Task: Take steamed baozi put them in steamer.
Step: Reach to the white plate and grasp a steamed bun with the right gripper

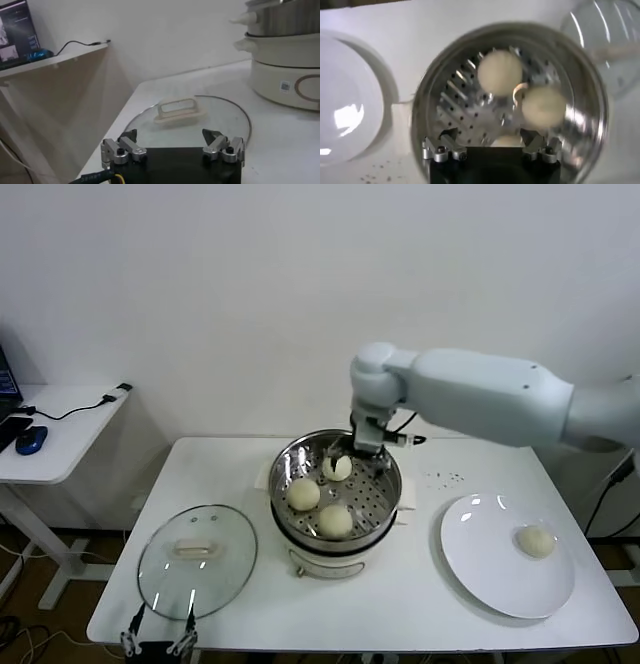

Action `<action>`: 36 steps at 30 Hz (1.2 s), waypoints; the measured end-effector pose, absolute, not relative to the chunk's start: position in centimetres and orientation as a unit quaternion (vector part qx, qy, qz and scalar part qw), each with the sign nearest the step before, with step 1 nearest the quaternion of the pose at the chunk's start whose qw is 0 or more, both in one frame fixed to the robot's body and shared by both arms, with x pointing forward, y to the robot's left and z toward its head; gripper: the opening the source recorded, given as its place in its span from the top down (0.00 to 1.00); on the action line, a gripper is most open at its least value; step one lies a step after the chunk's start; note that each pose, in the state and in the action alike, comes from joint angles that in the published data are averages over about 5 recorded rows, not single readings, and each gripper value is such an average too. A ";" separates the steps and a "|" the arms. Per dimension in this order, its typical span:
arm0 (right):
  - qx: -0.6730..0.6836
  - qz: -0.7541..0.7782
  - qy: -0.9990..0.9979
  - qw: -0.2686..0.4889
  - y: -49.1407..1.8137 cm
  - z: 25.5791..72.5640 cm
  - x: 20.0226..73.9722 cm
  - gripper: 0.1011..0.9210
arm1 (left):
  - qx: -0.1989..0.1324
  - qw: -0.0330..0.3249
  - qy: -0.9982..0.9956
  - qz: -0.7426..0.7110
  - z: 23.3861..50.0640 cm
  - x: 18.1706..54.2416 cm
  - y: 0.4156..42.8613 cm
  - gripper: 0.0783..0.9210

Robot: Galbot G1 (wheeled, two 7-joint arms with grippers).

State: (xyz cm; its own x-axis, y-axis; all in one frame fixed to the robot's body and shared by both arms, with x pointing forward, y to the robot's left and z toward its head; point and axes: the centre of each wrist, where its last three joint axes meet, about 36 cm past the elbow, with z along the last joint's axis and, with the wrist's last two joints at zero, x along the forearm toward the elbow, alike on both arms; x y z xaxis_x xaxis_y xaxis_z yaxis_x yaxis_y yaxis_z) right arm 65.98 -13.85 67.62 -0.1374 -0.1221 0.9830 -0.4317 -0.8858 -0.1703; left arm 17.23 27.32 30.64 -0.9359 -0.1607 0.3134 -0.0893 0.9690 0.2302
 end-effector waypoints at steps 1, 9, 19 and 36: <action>0.641 0.717 -0.243 0.127 -15.3 68.0 66.4 0.12 | 0.063 0.166 -0.978 -0.107 30.7 17.2 27.3 0.12; 0.568 0.638 -0.437 0.281 -27.9 67.9 67.7 0.12 | 0.056 0.157 -0.980 -0.107 31.2 17.4 27.2 0.12; 0.510 0.555 -0.515 0.410 -40.8 61.4 64.9 0.12 | 0.055 0.157 -0.980 -0.110 31.3 17.4 27.2 0.12; 0.479 0.521 -0.507 0.491 -49.7 49.9 60.2 0.12 | 0.061 0.160 -0.979 -0.115 31.3 17.1 27.2 0.12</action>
